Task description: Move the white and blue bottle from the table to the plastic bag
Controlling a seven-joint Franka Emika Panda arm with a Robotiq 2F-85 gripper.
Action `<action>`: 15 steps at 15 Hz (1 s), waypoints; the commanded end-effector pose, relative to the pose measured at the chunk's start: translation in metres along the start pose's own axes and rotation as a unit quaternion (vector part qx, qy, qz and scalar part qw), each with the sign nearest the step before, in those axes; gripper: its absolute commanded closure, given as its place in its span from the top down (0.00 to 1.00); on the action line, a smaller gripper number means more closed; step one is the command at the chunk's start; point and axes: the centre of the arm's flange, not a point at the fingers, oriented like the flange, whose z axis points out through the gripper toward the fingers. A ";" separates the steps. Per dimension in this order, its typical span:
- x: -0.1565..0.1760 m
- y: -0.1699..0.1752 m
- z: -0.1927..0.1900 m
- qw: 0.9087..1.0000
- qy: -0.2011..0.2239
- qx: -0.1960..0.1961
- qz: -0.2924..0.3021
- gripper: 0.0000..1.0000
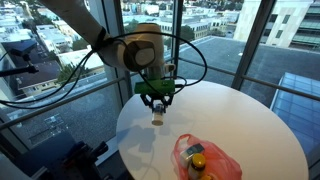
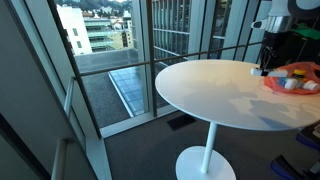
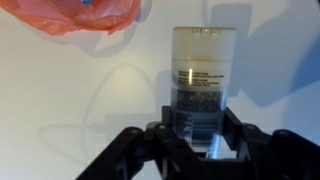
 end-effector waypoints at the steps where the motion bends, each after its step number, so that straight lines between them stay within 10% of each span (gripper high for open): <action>1: -0.039 0.019 -0.027 0.999 0.003 0.002 0.041 0.26; 15: -0.150 0.073 -0.063 0.974 0.047 0.074 0.208 0.26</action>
